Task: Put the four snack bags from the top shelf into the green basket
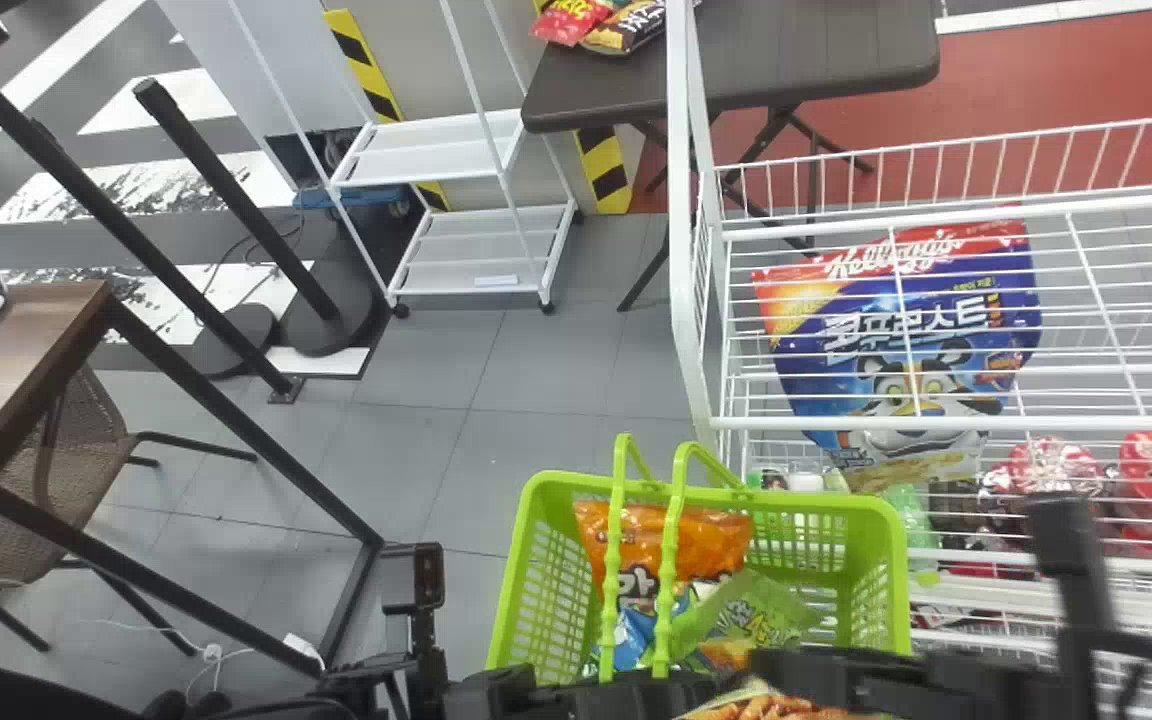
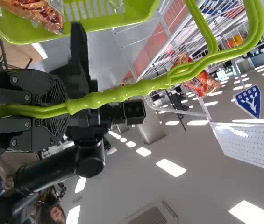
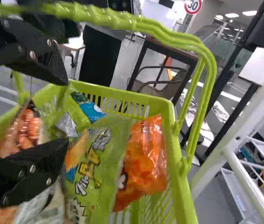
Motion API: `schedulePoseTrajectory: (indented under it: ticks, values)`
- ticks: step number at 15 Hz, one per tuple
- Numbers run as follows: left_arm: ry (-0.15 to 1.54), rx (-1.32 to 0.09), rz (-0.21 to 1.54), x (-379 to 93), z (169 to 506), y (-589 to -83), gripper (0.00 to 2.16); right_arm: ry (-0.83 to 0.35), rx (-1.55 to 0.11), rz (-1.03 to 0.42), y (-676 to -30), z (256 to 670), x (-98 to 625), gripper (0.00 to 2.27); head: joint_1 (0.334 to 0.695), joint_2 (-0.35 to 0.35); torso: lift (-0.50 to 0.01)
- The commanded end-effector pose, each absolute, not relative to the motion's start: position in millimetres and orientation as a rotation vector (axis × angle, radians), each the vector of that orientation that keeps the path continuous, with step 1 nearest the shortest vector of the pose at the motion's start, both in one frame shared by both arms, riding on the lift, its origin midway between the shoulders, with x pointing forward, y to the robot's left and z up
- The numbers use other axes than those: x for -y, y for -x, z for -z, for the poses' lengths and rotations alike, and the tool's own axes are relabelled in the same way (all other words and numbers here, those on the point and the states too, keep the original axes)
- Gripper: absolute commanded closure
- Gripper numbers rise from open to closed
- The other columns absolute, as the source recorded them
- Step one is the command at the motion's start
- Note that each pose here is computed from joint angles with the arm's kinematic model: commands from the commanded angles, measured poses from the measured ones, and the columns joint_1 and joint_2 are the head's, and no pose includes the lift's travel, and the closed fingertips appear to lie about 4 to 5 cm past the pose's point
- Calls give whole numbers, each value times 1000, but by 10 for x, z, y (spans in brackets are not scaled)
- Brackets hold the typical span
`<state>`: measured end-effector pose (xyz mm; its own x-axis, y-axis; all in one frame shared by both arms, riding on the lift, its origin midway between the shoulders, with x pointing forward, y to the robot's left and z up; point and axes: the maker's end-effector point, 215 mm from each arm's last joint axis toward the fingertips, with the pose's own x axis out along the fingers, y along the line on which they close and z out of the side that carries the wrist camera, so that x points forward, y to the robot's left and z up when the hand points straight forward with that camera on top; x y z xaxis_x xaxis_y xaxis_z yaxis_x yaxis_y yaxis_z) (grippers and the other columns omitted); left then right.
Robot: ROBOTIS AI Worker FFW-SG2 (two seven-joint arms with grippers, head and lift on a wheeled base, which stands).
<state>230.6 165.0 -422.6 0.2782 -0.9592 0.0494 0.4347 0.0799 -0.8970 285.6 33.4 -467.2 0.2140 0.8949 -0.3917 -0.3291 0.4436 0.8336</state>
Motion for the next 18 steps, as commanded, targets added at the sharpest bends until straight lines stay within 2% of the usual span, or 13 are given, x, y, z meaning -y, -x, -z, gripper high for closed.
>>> schedulePoseTrajectory:
  ticks: [1,3,5,6,8,11,14,18]
  values:
    - [986,-675,1179,-1662,4210,-2297,2145,-658,-924,-807,-3222,4487,383,43,695,350,0]
    - [988,-675,1179,-1662,4211,-2296,2145,-592,-800,-652,-3834,4337,1069,46,695,347,0]
    - [991,-675,1177,-1668,4215,-2285,2145,-460,-697,-480,-4497,4232,1734,46,695,204,0]
    - [993,-674,1175,-1674,4215,-2287,2145,-388,-611,-409,-4862,4121,2007,46,695,77,0]
    - [995,-669,1174,-1684,4208,-2282,2145,-286,-491,-296,-5451,3945,2453,46,695,-26,0]
    - [1000,-668,1166,-1713,4215,-2272,2145,-162,-401,-153,-6055,3744,3052,43,695,-126,0]
    - [998,-663,1157,-1744,4228,-2274,2145,-58,-356,-59,-6484,3632,3448,43,695,-179,0]
    - [999,-662,1153,-1767,4238,-2275,2145,13,-414,88,-6728,3826,4101,43,695,-244,0]
